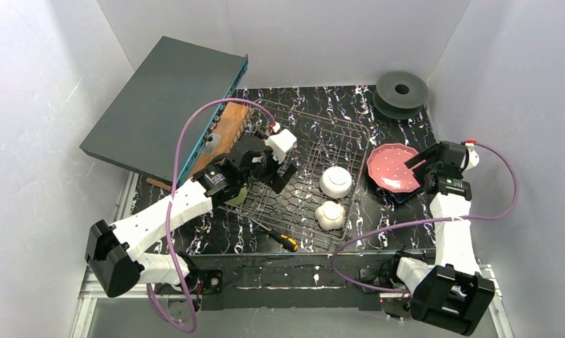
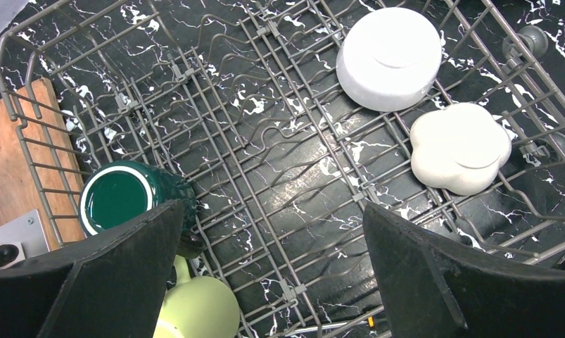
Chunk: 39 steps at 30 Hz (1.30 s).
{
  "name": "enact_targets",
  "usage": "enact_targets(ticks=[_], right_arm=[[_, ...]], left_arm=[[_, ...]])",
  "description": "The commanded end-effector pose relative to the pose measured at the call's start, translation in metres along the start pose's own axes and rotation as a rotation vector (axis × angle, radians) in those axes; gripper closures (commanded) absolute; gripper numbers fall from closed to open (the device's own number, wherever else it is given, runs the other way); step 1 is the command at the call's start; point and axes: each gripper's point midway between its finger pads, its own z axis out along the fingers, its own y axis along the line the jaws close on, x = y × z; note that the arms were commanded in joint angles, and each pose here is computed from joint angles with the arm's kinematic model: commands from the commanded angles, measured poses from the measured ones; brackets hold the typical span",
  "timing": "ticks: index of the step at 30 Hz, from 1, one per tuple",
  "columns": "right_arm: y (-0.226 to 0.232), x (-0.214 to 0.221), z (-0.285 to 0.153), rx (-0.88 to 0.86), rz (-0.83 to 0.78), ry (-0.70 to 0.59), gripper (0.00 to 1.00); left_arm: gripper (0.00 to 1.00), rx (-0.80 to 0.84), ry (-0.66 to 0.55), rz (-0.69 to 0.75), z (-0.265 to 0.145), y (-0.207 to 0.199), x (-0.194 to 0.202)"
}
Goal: Load the mixed dishes into the dish rack
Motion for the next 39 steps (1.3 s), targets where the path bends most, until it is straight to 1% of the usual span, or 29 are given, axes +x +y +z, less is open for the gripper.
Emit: enact_targets(ticks=[1,3,5,8,16,28,31,39], right_arm=[[-0.010,-0.012,0.012,-0.005,0.111,-0.038,0.20],[-0.021,-0.014,0.017,0.007,0.119,-0.050,0.19],[-0.026,-0.011,0.023,-0.020,0.114,-0.031,0.18],[-0.024,-0.003,0.031,-0.100,0.116,0.000,0.16],[-0.030,0.013,0.046,-0.160,0.147,0.046,0.15],[-0.036,0.023,0.066,-0.192,0.225,0.119,0.18],[-0.033,0.021,0.071,-0.221,0.226,0.107,0.18],[-0.030,0.029,0.083,-0.268,0.261,0.139,0.21]], left_arm=[[0.01,0.002,-0.037,-0.001,-0.012,0.000,-0.013],[0.01,0.001,-0.039,-0.002,-0.013,0.000,-0.014],[0.01,0.001,-0.039,-0.005,-0.013,0.001,-0.014],[0.01,0.017,-0.045,-0.014,-0.013,-0.002,-0.017],[0.01,0.042,-0.048,-0.030,-0.013,-0.007,-0.018],[0.01,0.050,-0.048,-0.036,-0.012,-0.009,-0.018],[0.01,0.053,-0.049,-0.038,-0.012,-0.010,-0.019],[0.01,0.059,-0.053,-0.043,-0.014,-0.010,-0.021]])
